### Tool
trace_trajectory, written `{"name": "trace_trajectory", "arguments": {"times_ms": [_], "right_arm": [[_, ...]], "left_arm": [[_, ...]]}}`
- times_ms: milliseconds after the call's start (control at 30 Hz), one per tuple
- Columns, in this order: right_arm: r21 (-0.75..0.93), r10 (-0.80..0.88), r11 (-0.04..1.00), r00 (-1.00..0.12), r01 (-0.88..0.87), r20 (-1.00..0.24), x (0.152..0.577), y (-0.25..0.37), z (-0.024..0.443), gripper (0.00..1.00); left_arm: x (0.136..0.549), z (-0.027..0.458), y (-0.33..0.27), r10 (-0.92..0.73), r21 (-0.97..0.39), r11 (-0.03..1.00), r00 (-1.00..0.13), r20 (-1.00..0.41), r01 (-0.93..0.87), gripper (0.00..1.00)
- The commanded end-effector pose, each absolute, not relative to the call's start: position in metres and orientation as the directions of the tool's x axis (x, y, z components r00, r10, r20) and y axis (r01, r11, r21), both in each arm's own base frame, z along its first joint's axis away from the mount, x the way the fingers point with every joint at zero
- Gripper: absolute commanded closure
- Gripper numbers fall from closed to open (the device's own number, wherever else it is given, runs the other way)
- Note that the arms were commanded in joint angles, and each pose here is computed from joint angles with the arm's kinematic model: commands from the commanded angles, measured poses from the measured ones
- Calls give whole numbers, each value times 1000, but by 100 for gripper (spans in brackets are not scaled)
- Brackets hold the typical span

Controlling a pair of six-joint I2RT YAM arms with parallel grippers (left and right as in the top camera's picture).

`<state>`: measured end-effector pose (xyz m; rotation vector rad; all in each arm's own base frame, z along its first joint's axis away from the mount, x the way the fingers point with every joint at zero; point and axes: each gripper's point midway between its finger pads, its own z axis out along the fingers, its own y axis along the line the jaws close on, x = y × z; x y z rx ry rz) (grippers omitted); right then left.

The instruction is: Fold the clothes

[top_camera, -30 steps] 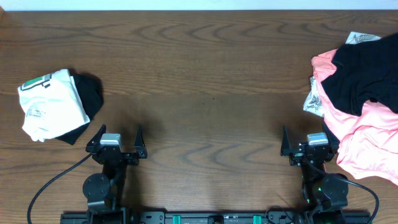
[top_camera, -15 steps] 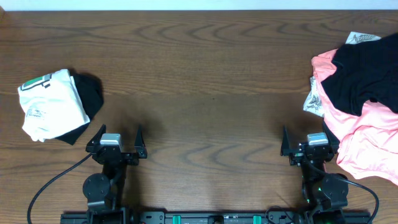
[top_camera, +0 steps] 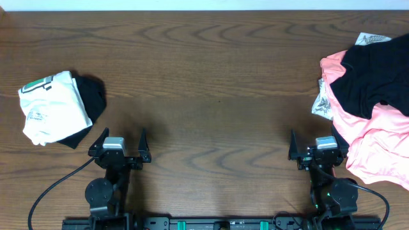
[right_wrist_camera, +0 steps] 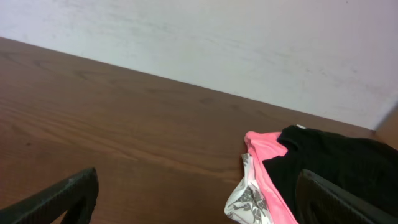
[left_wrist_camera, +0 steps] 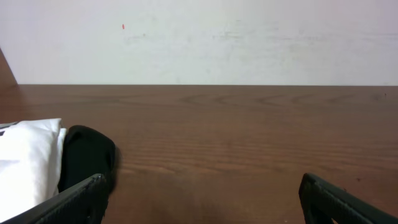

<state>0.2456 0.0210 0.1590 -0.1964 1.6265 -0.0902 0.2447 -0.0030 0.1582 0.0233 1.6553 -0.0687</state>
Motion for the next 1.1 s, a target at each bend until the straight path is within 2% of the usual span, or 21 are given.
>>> {"name": "trace_trajectory", "arguments": {"times_ms": [0,467,633,733,867,1067], "right_arm": [[-189,-192,980,-55,-60,-980,246,18,159,1],[-181,-186,980,-56,-85,-981,245,23,158,1],[-28,-34,996,-66,-84,-997,245,24,158,1],[99,93,992,-81,-74,-992,245,24,157,1],[111,105,991,-82,-72,-991,244,24,161,1],[101,103,995,-88,26,-991,240,6,189,1]], "left_arm": [[245,146,-5,-26,-34,997,-116,-993,65,2],[244,142,-5,-28,-37,997,-134,-991,65,2],[244,141,-5,-72,-81,995,-141,-987,58,2],[245,138,-5,-165,-174,984,-160,-973,42,2],[245,137,-8,-199,-212,976,-182,-963,54,2],[246,166,-16,-199,-220,971,-199,-960,94,2]]}}
